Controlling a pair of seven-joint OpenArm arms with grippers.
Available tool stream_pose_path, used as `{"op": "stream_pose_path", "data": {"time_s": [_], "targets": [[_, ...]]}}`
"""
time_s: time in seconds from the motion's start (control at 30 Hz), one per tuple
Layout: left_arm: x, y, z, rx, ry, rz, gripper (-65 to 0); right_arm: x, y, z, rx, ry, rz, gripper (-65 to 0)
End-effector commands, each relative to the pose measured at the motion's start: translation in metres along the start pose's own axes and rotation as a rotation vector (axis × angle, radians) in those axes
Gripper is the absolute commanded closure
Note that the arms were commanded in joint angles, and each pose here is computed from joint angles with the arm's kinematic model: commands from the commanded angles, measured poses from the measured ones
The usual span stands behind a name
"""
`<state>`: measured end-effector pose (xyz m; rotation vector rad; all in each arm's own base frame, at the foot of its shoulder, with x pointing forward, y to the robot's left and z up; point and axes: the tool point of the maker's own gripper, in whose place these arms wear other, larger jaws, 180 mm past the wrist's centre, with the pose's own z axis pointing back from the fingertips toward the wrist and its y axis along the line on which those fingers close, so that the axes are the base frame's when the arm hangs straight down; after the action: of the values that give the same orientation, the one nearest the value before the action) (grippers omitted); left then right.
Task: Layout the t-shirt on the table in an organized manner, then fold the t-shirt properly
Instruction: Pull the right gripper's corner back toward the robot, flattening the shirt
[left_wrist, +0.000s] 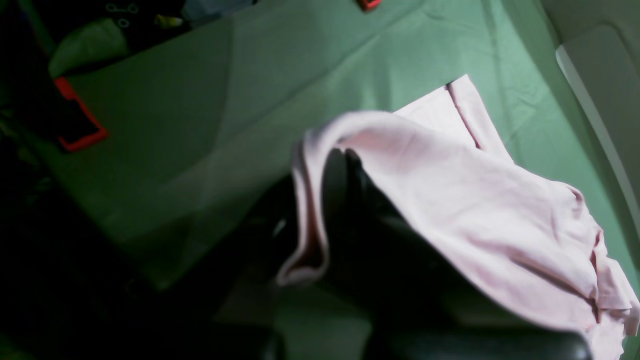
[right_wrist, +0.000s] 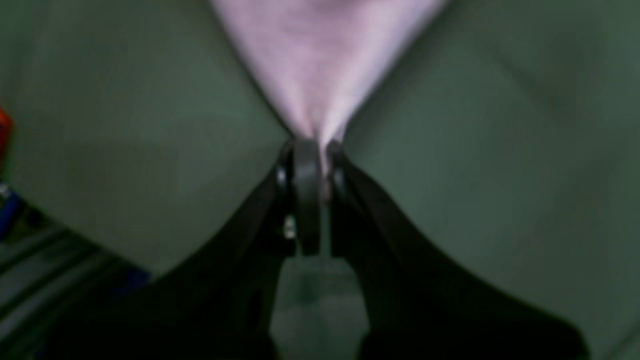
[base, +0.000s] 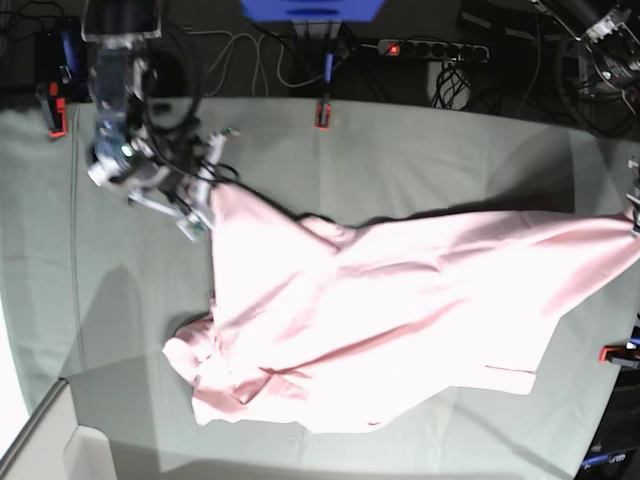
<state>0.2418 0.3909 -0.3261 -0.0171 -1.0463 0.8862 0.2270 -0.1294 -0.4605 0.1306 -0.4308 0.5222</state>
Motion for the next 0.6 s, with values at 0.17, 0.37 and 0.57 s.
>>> {"op": "stream_pose_path", "data": {"time_s": [0.17,0.37,0.57], "targets": [[0.023,-0.007,0.014,-0.017,-0.068,-0.048,-0.2,0.022,-0.023,0.080,-0.187,-0.173,0.047,0.0],[0.031,-0.016,0.021,-0.035,-0.098,-0.074,-0.2,0.004,-0.052,0.115,-0.313,-0.182,-0.002,0.0],[0.028,-0.058,0.006,-0.127,-0.083,-0.100,-0.2,0.021,-0.096,0.145,-0.434,-0.354,-0.148,0.0]]}}
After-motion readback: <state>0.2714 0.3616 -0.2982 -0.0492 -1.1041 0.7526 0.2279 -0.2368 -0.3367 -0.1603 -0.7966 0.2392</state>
